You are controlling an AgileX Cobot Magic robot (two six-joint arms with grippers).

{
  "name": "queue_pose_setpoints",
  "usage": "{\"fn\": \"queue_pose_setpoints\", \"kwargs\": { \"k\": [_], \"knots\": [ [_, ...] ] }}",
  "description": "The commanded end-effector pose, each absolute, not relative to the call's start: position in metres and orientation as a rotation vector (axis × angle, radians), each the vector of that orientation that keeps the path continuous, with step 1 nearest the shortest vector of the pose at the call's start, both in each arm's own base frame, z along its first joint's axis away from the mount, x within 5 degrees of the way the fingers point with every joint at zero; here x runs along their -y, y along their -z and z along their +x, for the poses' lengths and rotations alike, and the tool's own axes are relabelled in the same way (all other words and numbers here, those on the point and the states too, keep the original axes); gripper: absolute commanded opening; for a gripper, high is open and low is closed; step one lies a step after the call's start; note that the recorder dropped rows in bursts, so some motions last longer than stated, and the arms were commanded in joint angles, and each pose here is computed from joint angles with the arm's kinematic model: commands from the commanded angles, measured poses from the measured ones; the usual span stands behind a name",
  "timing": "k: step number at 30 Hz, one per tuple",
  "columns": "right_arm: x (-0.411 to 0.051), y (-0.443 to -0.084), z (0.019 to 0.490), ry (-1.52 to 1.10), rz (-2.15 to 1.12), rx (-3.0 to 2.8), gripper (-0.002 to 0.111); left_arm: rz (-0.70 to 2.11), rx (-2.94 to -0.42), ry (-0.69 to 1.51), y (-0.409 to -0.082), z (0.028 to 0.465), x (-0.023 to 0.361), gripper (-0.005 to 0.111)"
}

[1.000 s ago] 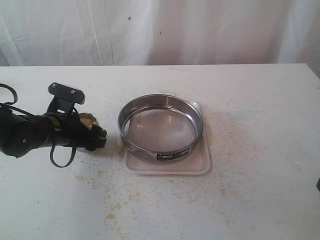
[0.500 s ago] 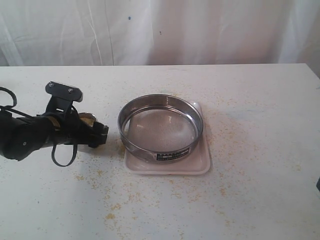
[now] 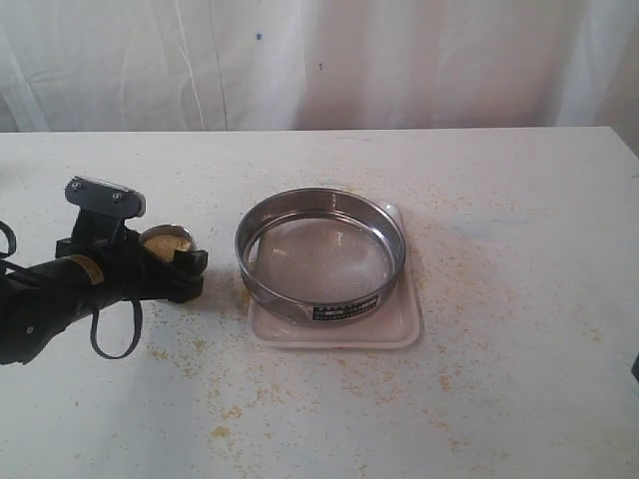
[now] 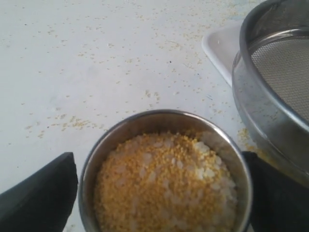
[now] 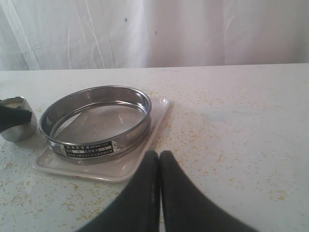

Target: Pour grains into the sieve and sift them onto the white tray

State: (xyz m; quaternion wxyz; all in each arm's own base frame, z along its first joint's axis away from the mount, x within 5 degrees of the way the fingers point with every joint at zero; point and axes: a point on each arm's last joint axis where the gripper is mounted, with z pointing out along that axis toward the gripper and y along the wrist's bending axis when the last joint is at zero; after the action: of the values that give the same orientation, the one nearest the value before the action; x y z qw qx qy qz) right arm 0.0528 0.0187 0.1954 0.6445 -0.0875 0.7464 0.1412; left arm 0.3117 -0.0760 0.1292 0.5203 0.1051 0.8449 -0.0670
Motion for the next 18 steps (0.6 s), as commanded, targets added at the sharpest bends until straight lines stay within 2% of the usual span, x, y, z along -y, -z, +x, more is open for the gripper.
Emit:
{"fn": "queue_pose_setpoints", "kwargs": {
  "k": [1, 18],
  "knots": [
    [-0.018, -0.193, 0.053, -0.312, -0.205, -1.702, 0.0, 0.25, -1.992, 0.156, -0.125, 0.3, 0.075, 0.088],
    [-0.018, -0.193, 0.053, -0.312, -0.205, -1.702, 0.0, 0.168, -1.913, 0.138, -0.103, 0.301, 0.07, 0.088]
  ]
}}
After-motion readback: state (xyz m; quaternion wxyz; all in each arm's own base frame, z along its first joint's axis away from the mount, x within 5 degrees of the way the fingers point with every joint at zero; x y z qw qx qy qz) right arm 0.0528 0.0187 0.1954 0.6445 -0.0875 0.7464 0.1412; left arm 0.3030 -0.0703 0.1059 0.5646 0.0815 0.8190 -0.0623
